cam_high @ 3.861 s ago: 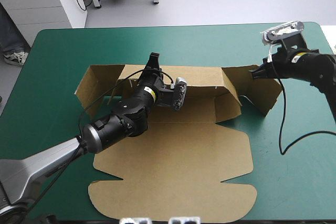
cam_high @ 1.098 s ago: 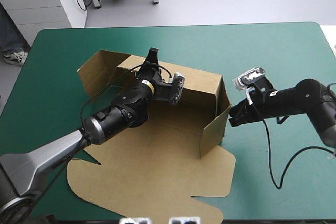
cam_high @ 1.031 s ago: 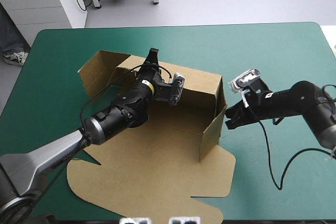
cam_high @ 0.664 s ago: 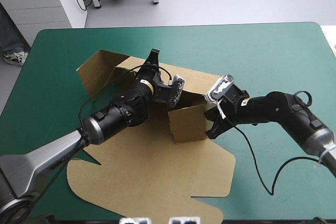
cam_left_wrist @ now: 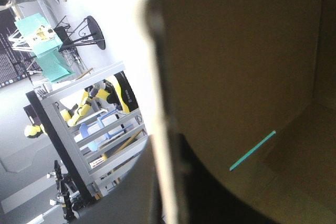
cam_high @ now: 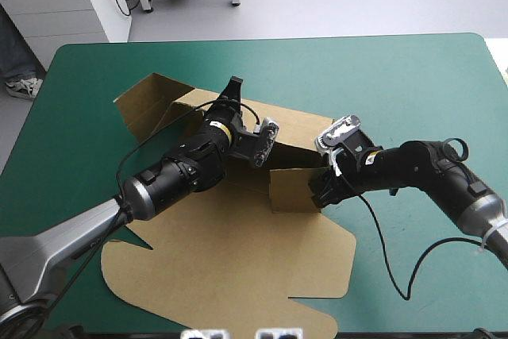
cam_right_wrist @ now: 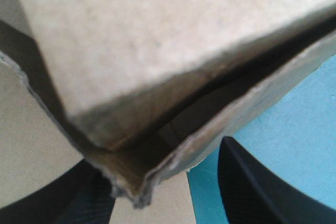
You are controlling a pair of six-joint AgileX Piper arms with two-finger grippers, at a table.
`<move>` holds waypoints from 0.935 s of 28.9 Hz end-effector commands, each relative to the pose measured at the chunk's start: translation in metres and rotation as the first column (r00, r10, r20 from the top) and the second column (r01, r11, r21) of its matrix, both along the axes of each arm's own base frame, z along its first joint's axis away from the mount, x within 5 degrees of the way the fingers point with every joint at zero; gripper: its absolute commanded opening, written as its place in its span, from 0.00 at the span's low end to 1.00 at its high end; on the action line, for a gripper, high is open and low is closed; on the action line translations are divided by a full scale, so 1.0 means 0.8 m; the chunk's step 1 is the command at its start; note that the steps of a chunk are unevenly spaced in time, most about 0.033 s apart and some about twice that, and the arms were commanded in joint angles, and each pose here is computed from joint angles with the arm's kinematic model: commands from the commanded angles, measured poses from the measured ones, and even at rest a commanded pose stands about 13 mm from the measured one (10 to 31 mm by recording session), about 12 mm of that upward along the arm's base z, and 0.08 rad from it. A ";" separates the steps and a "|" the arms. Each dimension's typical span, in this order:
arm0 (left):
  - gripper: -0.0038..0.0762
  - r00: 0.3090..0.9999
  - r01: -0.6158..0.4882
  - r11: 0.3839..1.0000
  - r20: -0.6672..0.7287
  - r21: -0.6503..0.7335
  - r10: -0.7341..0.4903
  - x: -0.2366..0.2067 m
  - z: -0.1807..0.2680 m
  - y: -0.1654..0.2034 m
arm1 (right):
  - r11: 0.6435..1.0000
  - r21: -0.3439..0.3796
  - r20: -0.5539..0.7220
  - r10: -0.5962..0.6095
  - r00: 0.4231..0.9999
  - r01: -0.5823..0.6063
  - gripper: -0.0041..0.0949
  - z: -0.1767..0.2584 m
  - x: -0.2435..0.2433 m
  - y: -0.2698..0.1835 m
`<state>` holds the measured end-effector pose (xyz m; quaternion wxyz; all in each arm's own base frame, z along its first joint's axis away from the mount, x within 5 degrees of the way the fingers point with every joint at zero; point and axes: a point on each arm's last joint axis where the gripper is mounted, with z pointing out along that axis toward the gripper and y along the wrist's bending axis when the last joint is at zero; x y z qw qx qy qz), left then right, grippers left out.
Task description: Fold the box
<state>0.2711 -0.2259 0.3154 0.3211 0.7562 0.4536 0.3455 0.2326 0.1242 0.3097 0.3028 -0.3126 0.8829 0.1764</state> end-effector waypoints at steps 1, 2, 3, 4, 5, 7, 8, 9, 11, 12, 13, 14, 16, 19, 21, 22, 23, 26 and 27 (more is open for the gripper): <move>0.04 0.990 -0.102 0.994 -0.089 0.034 0.105 -0.006 -0.003 0.017 | 0.995 0.079 0.105 -0.073 0.992 0.065 0.56 0.028 0.004 -0.001; 0.04 0.990 -0.095 0.995 -0.097 0.038 0.099 -0.007 -0.004 0.017 | 0.993 0.092 0.121 -0.089 0.989 0.078 0.56 0.030 0.006 -0.001; 0.04 0.990 -0.095 0.995 -0.104 0.037 0.098 -0.007 -0.005 0.017 | 0.992 0.098 0.136 -0.098 0.986 0.085 0.56 0.031 0.008 -0.001; 0.04 0.989 -0.096 0.995 -0.108 0.034 0.099 -0.007 -0.005 0.016 | 0.991 0.102 0.146 -0.104 0.984 0.090 0.55 0.032 0.009 -0.001; 0.04 0.989 -0.095 0.995 -0.112 0.033 0.098 -0.008 -0.005 0.016 | 0.988 0.114 0.141 -0.117 0.983 0.101 0.55 0.032 0.009 -0.001; 0.04 0.989 -0.088 0.995 -0.119 0.034 0.092 -0.009 -0.006 0.015 | 0.986 0.130 0.137 -0.124 0.983 0.107 0.55 0.032 0.008 0.004; 0.04 0.986 -0.094 0.995 -0.138 0.019 0.095 -0.010 -0.007 0.014 | 0.987 0.132 0.157 -0.109 0.981 0.089 0.54 0.033 0.006 0.010; 0.04 0.985 -0.096 0.995 -0.146 0.013 0.097 -0.011 -0.008 0.014 | 0.987 0.137 0.174 -0.105 0.979 0.082 0.53 0.035 0.006 0.014; 0.04 0.981 -0.100 0.995 -0.165 0.005 0.100 -0.011 -0.011 0.013 | 0.986 0.151 0.194 -0.094 0.976 0.065 0.51 0.037 0.003 0.022; 0.04 0.981 -0.101 0.995 -0.169 0.007 0.101 -0.010 -0.013 0.012 | 0.988 0.148 0.202 -0.082 0.976 0.052 0.51 0.037 0.001 0.026; 0.04 0.979 -0.106 0.994 -0.173 0.015 0.107 -0.010 -0.014 0.012 | 0.990 0.133 0.217 -0.070 0.974 0.042 0.51 0.037 0.001 0.027; 0.04 0.978 -0.107 0.994 -0.177 0.021 0.109 -0.009 -0.017 0.011 | 0.992 0.117 0.226 -0.065 0.972 0.039 0.51 0.037 0.001 0.028; 0.04 0.976 -0.111 0.993 -0.186 0.036 0.116 -0.008 -0.022 0.010 | 0.990 0.115 0.222 -0.104 0.969 0.080 0.51 0.036 0.003 0.025; 0.04 0.974 -0.105 0.992 -0.193 0.063 0.115 -0.010 -0.030 0.002 | 0.985 0.101 0.232 -0.159 0.960 0.139 0.50 0.036 0.007 0.020; 0.04 0.976 -0.127 0.988 -0.168 0.089 0.141 -0.010 -0.035 -0.004 | 0.979 0.101 0.247 -0.194 0.949 0.174 0.48 0.037 0.010 0.017; 0.04 0.976 -0.146 0.985 -0.151 0.093 0.159 -0.009 -0.037 -0.006 | 0.976 0.109 0.253 -0.213 0.944 0.191 0.46 0.038 0.011 0.016; 0.04 0.974 -0.169 0.980 -0.134 0.103 0.182 -0.007 -0.038 -0.010 | 0.973 0.108 0.252 -0.224 0.941 0.202 0.45 0.037 0.012 0.015; 0.04 0.963 -0.220 0.972 -0.142 0.080 0.229 -0.004 -0.031 -0.017 | 0.977 0.067 0.266 -0.214 0.940 0.204 0.44 0.031 0.017 0.015; 0.04 0.959 -0.234 0.971 -0.155 0.044 0.238 -0.004 -0.025 -0.019 | 0.976 0.058 0.273 -0.219 0.937 0.211 0.44 0.029 0.020 0.015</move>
